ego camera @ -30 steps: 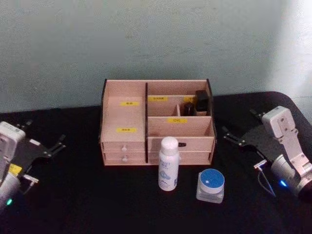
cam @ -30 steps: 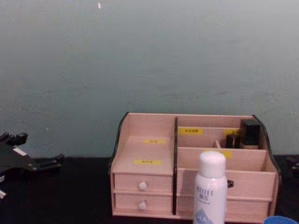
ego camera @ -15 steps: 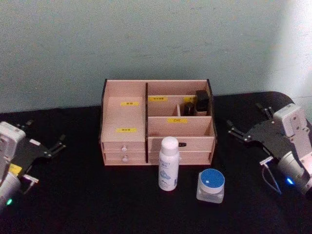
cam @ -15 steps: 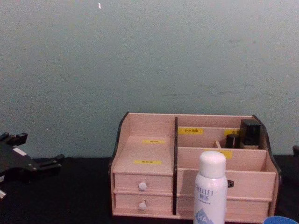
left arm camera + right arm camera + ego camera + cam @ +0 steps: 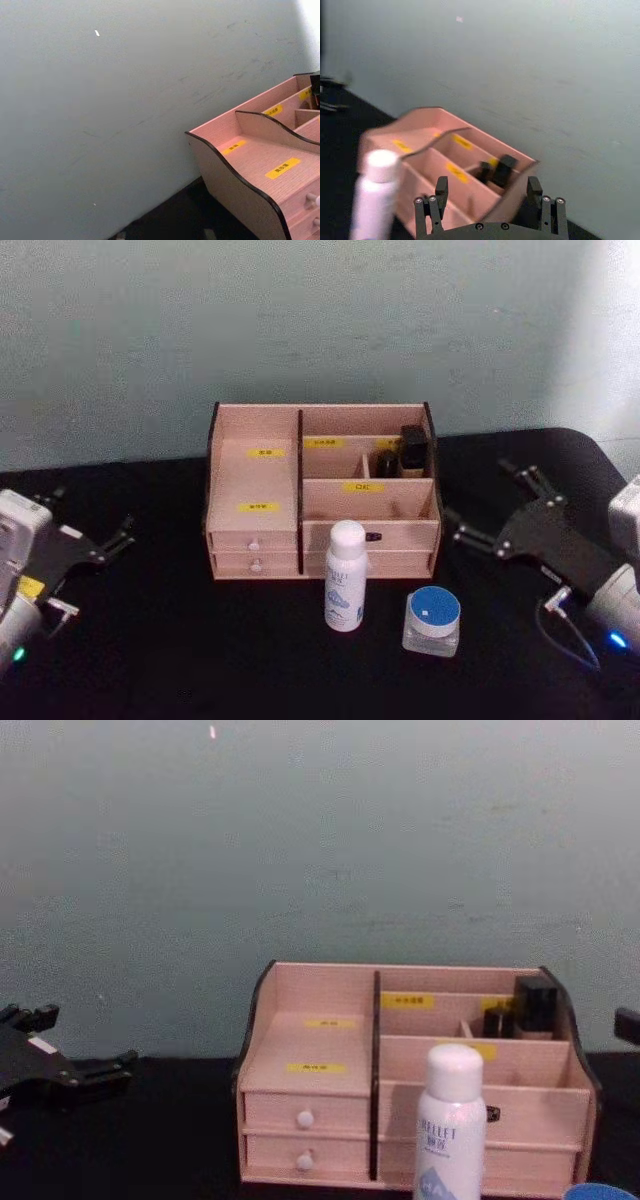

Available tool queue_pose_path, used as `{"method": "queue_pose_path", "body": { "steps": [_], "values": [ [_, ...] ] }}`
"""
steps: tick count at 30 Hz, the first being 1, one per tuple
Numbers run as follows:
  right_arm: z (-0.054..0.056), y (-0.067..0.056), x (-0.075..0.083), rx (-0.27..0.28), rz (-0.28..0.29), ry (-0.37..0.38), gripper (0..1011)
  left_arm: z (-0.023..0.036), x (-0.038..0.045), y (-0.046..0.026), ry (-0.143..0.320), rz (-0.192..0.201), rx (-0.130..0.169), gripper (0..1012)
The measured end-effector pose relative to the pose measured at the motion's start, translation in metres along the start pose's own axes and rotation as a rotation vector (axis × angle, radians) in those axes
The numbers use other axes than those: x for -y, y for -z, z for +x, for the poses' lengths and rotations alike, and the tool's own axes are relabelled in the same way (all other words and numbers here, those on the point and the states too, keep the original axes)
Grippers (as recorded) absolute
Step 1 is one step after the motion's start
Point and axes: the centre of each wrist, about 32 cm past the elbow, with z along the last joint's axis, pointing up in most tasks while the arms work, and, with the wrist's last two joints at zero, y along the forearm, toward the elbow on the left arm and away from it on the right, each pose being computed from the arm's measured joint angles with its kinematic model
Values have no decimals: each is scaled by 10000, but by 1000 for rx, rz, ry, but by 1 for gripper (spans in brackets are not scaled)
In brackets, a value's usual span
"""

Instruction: Pick up the facial cleanser and watermelon frost from the table and place them into the tiered storage box.

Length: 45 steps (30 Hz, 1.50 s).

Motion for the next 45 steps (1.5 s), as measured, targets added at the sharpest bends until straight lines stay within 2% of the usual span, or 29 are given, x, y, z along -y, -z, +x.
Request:
{"method": "queue_pose_path", "body": {
  "steps": [5, 11, 17, 19, 29, 41, 45],
  "values": [
    [-10, -31, 68, -10, 17, -113, 1002, 0, 0, 0, 0, 0, 0, 1001],
    [-29, -37, 95, -37, 10, -235, 1003, 0, 0, 0, 0, 0, 0, 1001],
    [-56, -23, 46, -71, -18, -306, 1002, 0, 0, 0, 0, 0, 0, 1001],
    [-78, -3, 0, -98, -35, -332, 1002, 0, 0, 0, 0, 0, 0, 1001],
    [-151, 89, -200, -170, -87, -365, 1003, 0, 0, 0, 0, 0, 0, 1001],
    [-215, 144, -453, -187, -131, -370, 1002, 0, 0, 0, 0, 0, 0, 1001],
    [-227, 161, -493, -193, -138, -377, 1002, 0, 0, 0, 0, 0, 0, 1001]
  ]
}}
